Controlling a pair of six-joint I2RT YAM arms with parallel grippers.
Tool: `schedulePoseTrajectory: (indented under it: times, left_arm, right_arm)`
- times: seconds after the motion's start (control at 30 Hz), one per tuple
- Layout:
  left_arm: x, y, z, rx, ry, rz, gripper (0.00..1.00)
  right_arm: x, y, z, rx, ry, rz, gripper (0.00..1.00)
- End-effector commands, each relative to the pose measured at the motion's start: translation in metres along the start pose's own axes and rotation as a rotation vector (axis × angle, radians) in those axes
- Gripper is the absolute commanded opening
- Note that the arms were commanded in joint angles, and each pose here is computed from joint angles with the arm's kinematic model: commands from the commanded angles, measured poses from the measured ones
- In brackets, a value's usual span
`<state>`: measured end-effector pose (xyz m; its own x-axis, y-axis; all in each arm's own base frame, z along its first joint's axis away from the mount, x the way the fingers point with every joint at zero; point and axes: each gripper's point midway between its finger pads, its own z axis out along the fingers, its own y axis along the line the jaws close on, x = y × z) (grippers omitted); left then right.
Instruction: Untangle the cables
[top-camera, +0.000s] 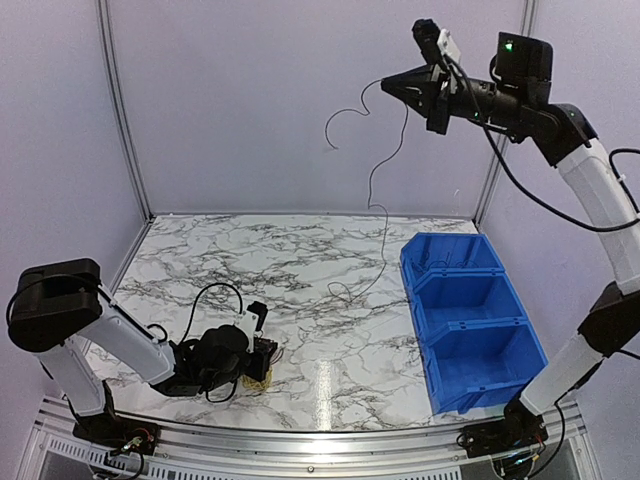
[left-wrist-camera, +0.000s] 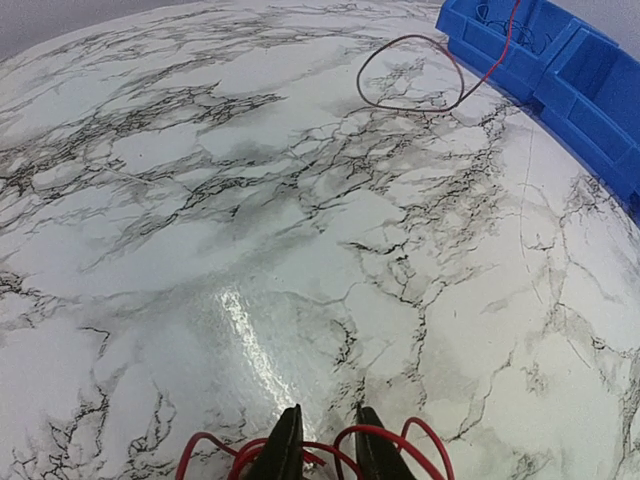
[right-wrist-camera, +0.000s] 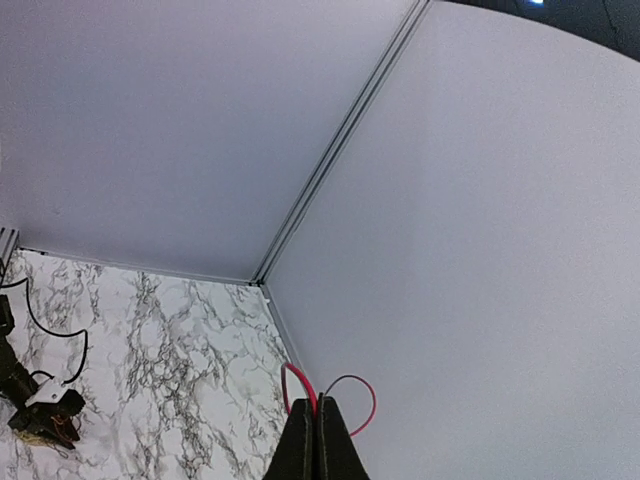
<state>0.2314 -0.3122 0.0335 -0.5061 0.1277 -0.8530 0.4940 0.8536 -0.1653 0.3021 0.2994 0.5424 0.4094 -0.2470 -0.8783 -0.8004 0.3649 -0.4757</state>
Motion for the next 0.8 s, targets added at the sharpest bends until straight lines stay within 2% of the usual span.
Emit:
schedulePoseTrajectory:
  times: [0.0, 0.13, 0.3, 0.4, 0.6, 0.77]
  left_arm:
    - [0.019, 0.010, -0.001, -0.027, 0.065, 0.031, 0.18]
    - [0.018, 0.011, -0.003, -0.028, 0.059, 0.026, 0.20]
    - [0.013, 0.014, -0.009, -0.038, 0.040, 0.004, 0.32]
    - [0.011, 0.015, -0.011, -0.036, 0.032, -0.010, 0.37]
    - [0.008, 0.013, -0.010, -0.035, 0.026, -0.013, 0.39]
    - [0.007, 0.012, -0.008, -0.034, 0.025, -0.013, 0.40]
  right_arm:
    - [-0.021, -0.010, -0.012, 0.040, -0.062, -0.016, 0.00]
    - [-0.011, -0.018, -0.013, 0.084, -0.034, -0.026, 0.00]
    - [0.010, -0.035, -0.019, 0.163, 0.019, -0.038, 0.00]
    - [0.008, -0.049, -0.031, 0.219, 0.020, -0.051, 0.00]
    - [-0.010, -0.080, -0.056, 0.368, 0.026, -0.134, 0.00]
    - [0.011, -0.098, -0.074, 0.443, 0.084, -0.152, 0.00]
